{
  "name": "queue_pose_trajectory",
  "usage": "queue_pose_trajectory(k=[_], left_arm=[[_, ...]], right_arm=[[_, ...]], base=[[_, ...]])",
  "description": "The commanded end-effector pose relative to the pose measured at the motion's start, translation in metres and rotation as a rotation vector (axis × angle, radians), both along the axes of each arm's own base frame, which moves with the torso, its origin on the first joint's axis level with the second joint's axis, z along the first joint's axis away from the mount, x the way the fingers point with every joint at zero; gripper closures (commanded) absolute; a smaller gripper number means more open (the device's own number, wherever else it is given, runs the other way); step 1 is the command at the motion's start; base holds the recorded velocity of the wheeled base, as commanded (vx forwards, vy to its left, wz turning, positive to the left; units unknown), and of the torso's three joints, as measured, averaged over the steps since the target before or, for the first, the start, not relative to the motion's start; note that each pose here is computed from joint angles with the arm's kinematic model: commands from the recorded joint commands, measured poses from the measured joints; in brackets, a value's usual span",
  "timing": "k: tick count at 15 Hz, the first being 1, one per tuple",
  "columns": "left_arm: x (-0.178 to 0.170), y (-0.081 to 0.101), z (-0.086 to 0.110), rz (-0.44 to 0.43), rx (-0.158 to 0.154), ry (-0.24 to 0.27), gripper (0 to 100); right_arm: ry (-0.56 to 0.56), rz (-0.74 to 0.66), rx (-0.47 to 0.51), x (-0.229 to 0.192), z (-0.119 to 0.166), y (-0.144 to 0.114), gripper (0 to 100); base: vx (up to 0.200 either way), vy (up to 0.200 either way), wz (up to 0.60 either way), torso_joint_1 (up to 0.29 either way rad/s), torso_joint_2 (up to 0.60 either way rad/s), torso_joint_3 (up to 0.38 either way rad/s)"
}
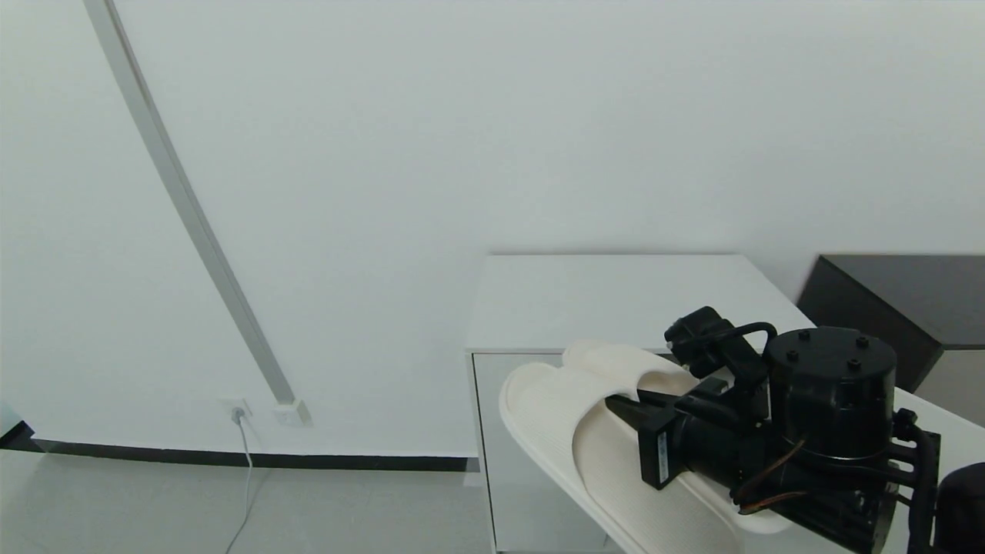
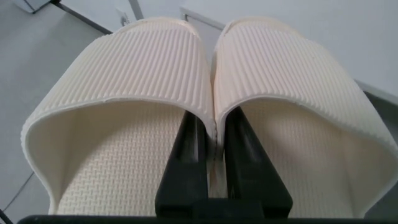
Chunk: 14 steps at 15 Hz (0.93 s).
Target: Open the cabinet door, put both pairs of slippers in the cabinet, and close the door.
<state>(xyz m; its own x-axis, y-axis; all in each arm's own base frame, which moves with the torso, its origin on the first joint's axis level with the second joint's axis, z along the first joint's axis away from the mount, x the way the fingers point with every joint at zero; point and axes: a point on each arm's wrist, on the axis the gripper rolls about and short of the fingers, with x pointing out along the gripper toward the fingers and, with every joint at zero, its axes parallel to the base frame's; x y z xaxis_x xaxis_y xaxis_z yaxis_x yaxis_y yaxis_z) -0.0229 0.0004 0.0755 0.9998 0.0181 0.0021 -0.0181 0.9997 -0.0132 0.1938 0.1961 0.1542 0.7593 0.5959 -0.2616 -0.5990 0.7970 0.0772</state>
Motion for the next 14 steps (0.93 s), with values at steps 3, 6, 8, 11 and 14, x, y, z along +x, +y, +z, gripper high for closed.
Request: queue_pose_trajectory(k=[3,6,8,11,14], left_arm=[[0.0001,0.0000,0.0001,-0.001,-0.001,0.001,100],[0.0001,0.0000,0.0001,0.002,-0.002,0.001,100],[0.0001,0.0000,0.0001,0.002,-0.002,0.001,100],[0.0001,0.0000,0.0001,0.000,-0.002,0.001,100],[0.0001,0.0000,0.0001,0.002,-0.002,0.001,100]], right_arm=[[0.000,0.000,-0.002,0.0002,-0.0005,0.0004,100],[0.005,0.000,-0.006,-0.0009,-0.0022,-0.0007,100],[0.006,0.002,-0.007,-0.0010,-0.0026,-0.0003,100],[0.010,0.002,-0.014,-0.0011,-0.0046,-0.0004,100],[0.011,0.002,-0.015,-0.0010,-0.0050,-0.0003,100]], base=[[0.000,0.000,0.00,0.000,0.00,0.000],[0.000,0.000,0.00,0.000,0.00,0.000],[0.000,0.000,0.00,0.000,0.00,0.000],[0.000,0.000,0.00,0.000,0.00,0.000],[0.000,0.000,0.00,0.000,0.00,0.000]])
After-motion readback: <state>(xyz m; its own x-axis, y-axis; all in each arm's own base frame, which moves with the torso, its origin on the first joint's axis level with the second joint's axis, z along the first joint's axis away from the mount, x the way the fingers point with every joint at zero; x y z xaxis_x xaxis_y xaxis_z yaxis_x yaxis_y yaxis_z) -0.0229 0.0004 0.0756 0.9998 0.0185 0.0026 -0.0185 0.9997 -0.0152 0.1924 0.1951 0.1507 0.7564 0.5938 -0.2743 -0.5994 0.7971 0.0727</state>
